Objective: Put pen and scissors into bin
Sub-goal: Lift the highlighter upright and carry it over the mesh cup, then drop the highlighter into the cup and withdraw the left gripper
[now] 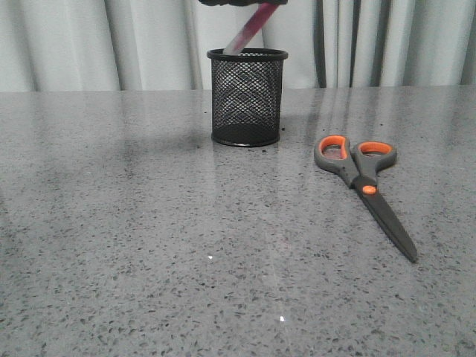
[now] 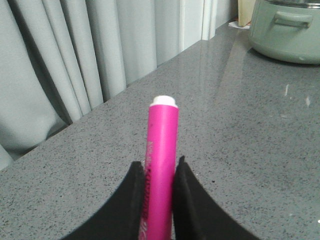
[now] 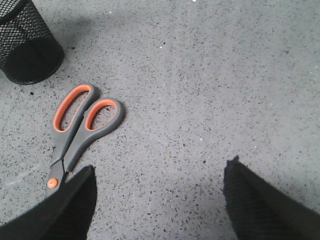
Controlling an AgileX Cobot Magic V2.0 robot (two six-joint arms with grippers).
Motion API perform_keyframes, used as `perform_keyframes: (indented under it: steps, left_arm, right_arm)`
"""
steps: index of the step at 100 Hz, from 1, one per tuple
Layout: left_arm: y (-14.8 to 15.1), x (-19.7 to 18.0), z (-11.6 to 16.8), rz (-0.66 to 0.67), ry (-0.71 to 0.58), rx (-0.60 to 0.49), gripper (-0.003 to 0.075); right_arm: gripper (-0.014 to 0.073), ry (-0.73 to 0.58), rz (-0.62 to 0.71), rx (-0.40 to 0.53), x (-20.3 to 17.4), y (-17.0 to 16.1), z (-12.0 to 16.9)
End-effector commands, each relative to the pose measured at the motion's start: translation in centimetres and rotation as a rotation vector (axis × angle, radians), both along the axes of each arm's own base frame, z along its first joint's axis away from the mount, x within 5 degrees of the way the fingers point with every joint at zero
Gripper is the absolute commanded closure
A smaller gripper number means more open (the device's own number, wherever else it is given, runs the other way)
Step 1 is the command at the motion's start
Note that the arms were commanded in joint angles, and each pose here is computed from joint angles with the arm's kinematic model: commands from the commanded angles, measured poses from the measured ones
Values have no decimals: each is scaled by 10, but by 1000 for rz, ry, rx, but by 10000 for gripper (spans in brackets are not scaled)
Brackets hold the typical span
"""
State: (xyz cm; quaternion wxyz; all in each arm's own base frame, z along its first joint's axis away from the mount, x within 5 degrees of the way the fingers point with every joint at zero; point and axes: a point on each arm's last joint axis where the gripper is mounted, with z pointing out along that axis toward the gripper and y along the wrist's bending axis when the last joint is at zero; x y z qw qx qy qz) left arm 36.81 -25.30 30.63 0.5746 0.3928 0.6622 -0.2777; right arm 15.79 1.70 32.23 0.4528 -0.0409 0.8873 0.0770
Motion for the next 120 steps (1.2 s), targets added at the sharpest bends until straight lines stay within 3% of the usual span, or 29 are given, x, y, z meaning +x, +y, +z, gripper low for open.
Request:
perform_keyframes:
  steps: [1,29,39,51,62,74,81,95,103,120]
  left_arm:
    - [-3,-7,31,-19,-46,-91,739]
    - [-8,-6,18,-81,-35,-75,713]
    - [-8,-5,18,-76,-39,-66,602]
    - [-7,-5,19,-66,-29,-83,401]
    - [-7,-6,22,-64,-33,-90,323]
    - [-1,-17,43,-83,-107,-61,352]
    - [6,-27,63,-72,-178,-32,406]
    - [30,-51,110,16,-351,41,607]
    - [46,-65,134,108,-389,34,740]
    - [80,-100,161,199,-418,18,739]
  right_arm:
    - [112,-94,-11,1,4,-1,16]
    - [112,-94,-11,1,4,-1,16]
    - [112,-94,-11,1,4,-1,16]
    - [112,-94,-11,1,4,-1,16]
    - [112,-94,-11,1,4,-1,16]
    - [112,-94,-11,1,4,-1,16]
    - [112,-94,-11,1,4,-1,16]
    - [112,-94,-11,1,4,-1,16]
    - [112,-93,-11,3,4,-1,16]
    - [112,-92,-11,38,4,1,17]
